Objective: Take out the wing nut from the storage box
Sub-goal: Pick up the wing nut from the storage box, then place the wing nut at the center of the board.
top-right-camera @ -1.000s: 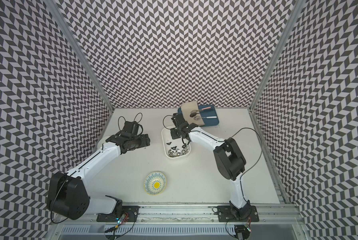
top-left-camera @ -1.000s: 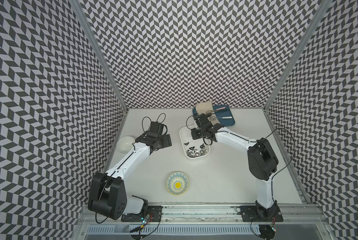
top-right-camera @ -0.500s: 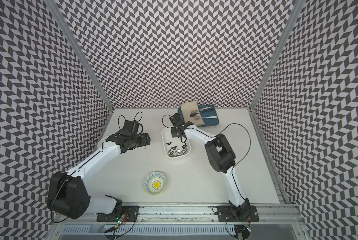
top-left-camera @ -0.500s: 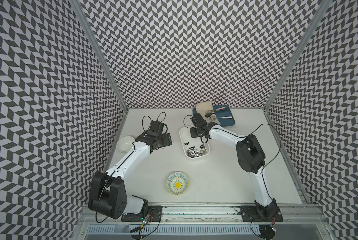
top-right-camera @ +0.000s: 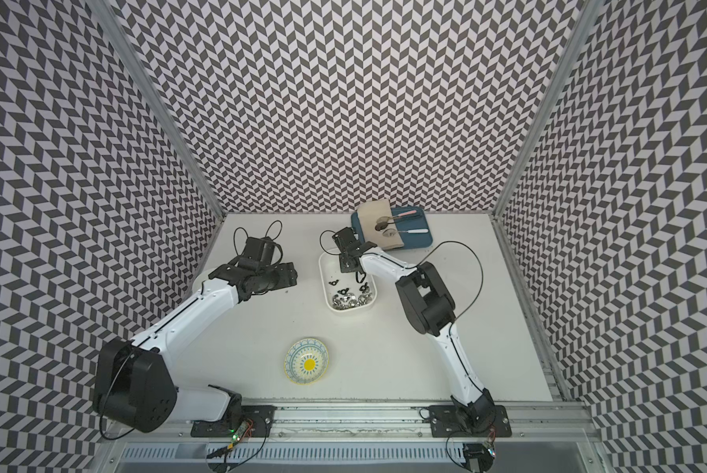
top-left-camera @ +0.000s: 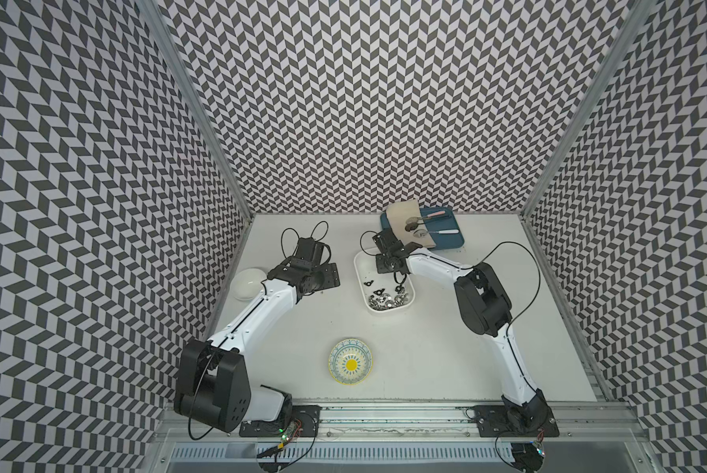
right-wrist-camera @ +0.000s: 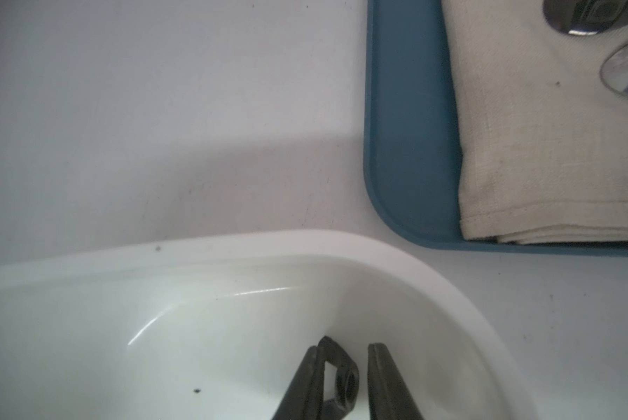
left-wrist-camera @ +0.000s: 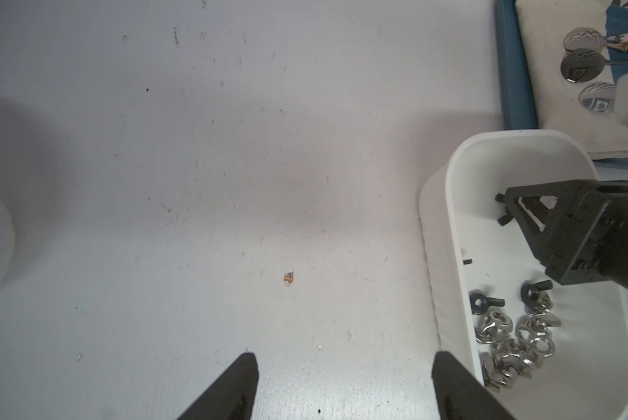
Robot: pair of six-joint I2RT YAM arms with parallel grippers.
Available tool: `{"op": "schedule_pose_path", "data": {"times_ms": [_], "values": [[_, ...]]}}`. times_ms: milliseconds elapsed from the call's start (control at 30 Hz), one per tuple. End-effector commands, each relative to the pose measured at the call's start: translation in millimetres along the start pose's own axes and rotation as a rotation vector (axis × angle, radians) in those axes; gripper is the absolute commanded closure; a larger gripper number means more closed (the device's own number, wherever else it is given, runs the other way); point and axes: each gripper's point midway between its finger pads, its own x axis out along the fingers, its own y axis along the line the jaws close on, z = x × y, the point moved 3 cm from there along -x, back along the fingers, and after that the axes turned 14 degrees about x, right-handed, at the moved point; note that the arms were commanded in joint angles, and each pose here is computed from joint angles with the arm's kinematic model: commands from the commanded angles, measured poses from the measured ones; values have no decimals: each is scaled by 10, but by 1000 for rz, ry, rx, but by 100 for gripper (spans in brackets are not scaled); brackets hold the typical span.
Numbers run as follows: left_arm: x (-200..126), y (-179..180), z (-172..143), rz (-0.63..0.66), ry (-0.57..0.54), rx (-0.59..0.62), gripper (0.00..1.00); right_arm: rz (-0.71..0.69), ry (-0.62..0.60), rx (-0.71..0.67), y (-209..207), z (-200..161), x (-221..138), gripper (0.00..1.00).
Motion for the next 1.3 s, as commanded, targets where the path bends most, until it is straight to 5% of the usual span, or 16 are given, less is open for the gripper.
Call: {"op": "schedule_pose_path", "data": {"times_ms": [0, 467, 867, 1067, 1267], "values": [[-65, -11, 8, -6, -17, 12, 21, -15, -2, 17, -23, -1, 92, 75], [-63, -19, 52, -8, -30, 5, 21, 21, 51, 16, -51, -86, 132, 91], [-43, -30, 133, -5, -38, 8, 21, 220, -64, 52, 225, 447, -721, 96], [-34, -48, 164, -14, -42, 16, 21, 233, -131, 111, -95, 679, -1079, 96], [-22, -63, 183, -21, -44, 22, 21, 175, -115, 168, -677, 670, -969, 96]]}}
